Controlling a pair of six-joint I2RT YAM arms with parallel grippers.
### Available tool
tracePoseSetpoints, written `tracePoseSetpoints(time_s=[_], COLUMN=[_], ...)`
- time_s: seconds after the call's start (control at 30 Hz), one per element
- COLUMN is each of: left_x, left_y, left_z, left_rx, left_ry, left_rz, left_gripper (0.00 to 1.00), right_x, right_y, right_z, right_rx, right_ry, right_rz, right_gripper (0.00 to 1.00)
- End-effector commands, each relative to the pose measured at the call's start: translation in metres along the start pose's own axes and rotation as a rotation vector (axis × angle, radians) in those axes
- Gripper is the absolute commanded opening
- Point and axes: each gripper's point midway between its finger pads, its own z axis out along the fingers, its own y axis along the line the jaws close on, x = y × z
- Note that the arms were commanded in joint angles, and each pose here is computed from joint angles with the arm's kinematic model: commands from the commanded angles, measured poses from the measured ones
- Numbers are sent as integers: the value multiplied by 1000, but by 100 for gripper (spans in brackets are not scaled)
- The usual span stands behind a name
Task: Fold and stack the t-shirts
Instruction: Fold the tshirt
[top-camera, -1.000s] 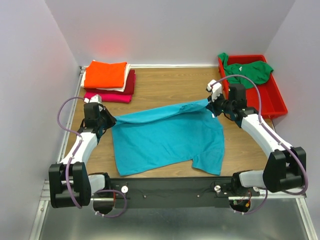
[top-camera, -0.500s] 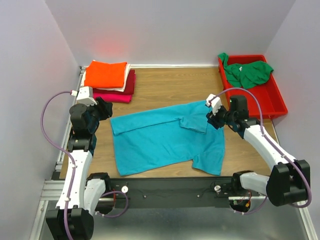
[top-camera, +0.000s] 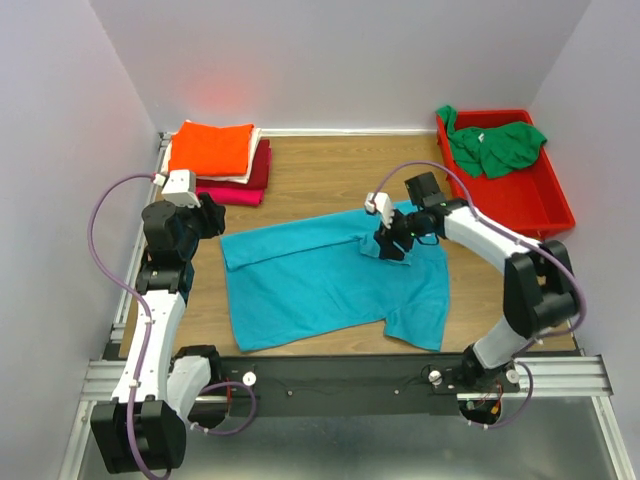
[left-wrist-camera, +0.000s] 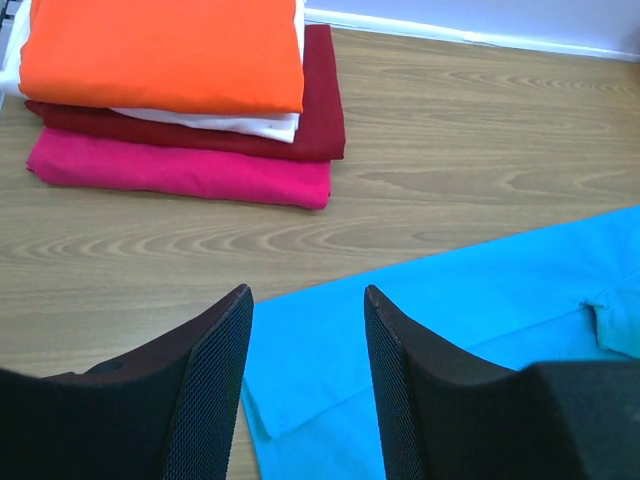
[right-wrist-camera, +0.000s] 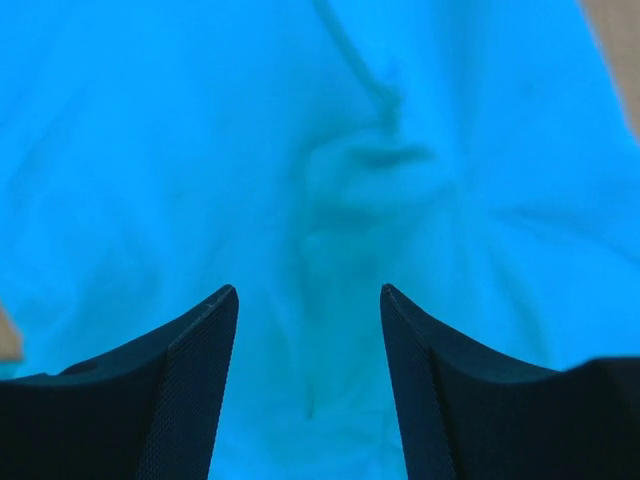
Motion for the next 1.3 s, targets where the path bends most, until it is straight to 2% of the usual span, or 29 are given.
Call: tracePoseSetpoints(time_s=[0.0,0.07,0.1,0.17,0.2,0.23,0.33,0.37,0.4,0.47,0.5,0.57,0.67,0.8,0.93,1.07,1.27], left_x=[0,2,4,12,13,18,33,38,52,62,80,93,135,154,133,92,57], left_y=[-4,-6,-7,-11,-12,-12,-14,-16,-16,-20,-22,-29,-25,-19,-16,-23,-25], left_z=[2,4,4,8,10,12,23,27,35,42,49,55,62,67,77,88,89], left_rx=[37,53,62,89,99,105,131,140,149,163,156,160,81,30,-9,6,19], left_ry=[-13,-6,0,24,30,43,105,125,176,221,280,337,485,560,521,438,349], left_rz=[29,27,26,16,13,8,-29,-38,-56,-68,-75,-61,-34,-12,21,51,127], left_gripper=[56,56,56,54,54,53,40,34,24,16,10,9,7,7,7,9,13], right_x=[-22,-12,-18,-10,-2,0,21,24,27,40,39,48,66,72,73,80,62], right_y=[-64,-86,-99,-116,-121,-130,-143,-147,-150,-157,-163,-169,-172,-179,-195,-215,-270], right_z=[1,6,2,-2,2,-1,0,1,2,9,9,15,29,35,42,60,65], right_rx=[204,264,293,332,336,361,391,403,411,427,437,447,441,452,469,487,609], right_ry=[36,70,56,62,79,80,126,138,149,192,194,223,278,309,320,346,318], right_rz=[188,282,298,358,382,401,428,425,422,426,419,426,428,419,407,416,403], right_gripper=[63,62,56,52,39,33,27,26,26,22,22,18,16,15,15,14,11])
